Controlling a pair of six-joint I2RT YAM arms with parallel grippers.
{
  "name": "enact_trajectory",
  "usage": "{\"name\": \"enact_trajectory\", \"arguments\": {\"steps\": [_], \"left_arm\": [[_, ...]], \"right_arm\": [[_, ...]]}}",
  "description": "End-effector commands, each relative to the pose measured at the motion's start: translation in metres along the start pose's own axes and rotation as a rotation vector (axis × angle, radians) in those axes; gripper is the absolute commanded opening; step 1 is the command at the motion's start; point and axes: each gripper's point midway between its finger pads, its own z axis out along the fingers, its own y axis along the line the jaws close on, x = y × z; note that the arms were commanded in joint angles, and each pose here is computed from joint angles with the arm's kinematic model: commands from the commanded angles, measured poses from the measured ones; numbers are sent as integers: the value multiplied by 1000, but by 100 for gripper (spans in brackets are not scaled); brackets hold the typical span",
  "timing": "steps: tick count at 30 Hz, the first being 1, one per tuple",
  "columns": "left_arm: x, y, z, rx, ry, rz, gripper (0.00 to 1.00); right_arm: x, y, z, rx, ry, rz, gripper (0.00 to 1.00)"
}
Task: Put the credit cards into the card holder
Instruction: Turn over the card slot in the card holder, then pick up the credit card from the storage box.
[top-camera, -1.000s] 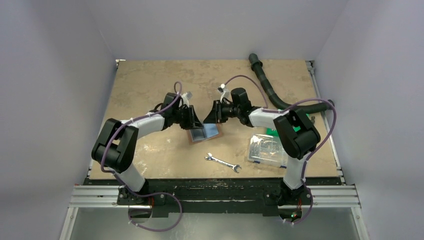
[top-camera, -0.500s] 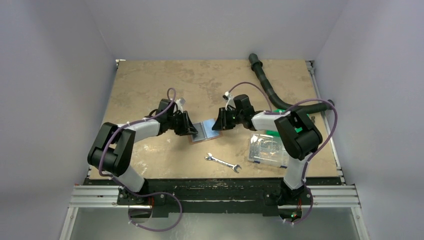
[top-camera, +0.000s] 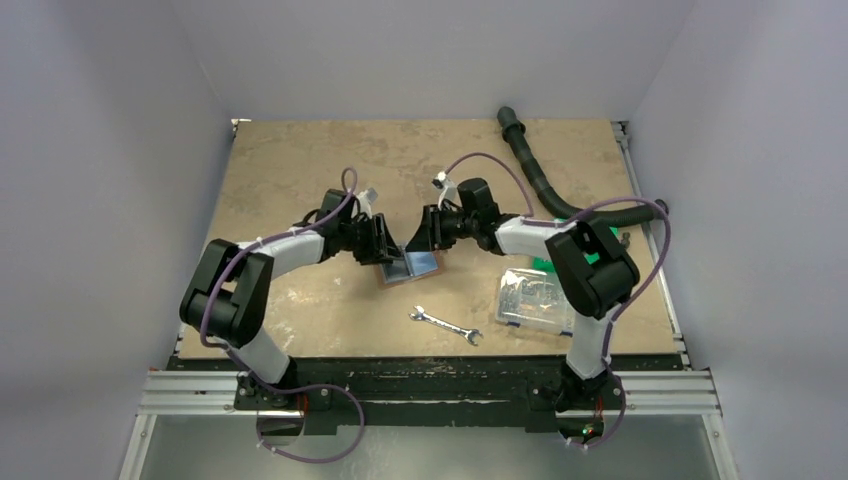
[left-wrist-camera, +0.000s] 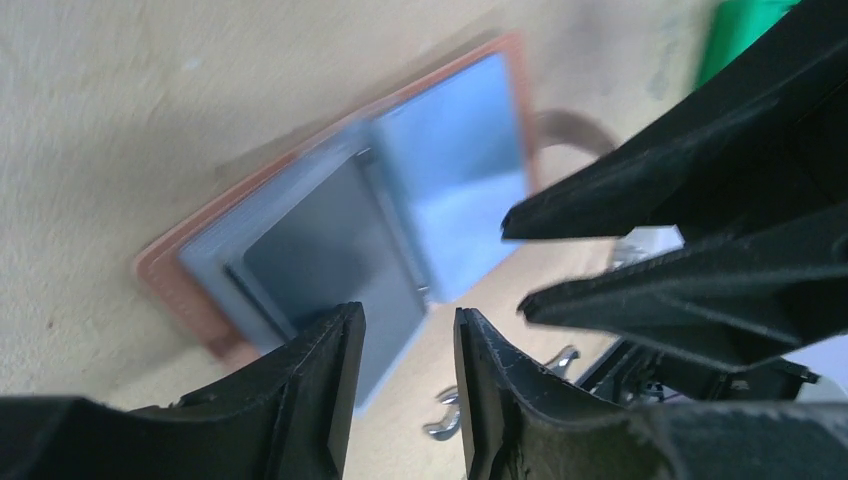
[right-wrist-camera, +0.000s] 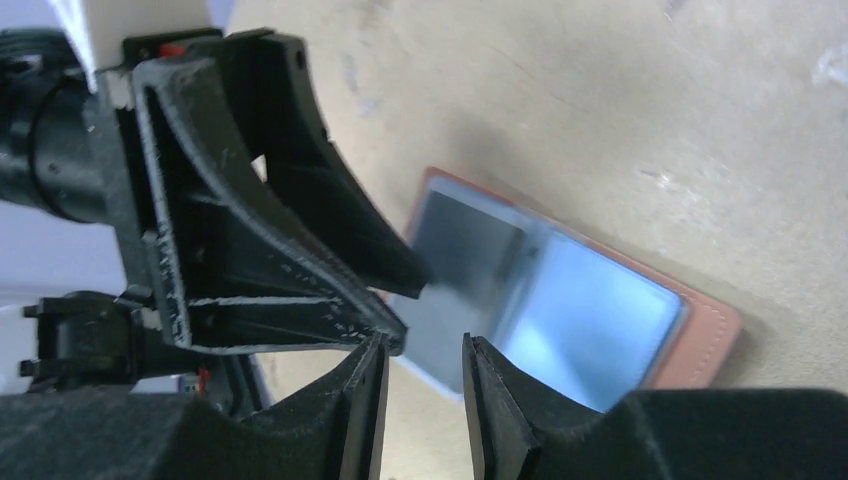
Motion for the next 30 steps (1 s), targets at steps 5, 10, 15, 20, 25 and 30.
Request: {"name": "enact_trajectory", "arguments": {"steps": [5,10,15,20,25,30], "left_arm": [[44,61,5,-166,60,-46,43],[36,52,-5,-163,34,-28,45],[-6,14,-28,-131,-45,56,50],[-65,-42,-57,-57,-160,181,62],[-100,-95,-57,71,-217,278,72],[-92,-103,-45,112,-171,351,77]], "right_arm": [[40,-49,7,110,41,60,41],[42,-60,-2,202,44,40,41],[12,-26,-28,213,11,-38,47],[-22,-2,-83,357,-53,-131,56],[-43,-39,-163,794,-206,-174,77],[-52,-50,-236,963,-362,-81,92]]}}
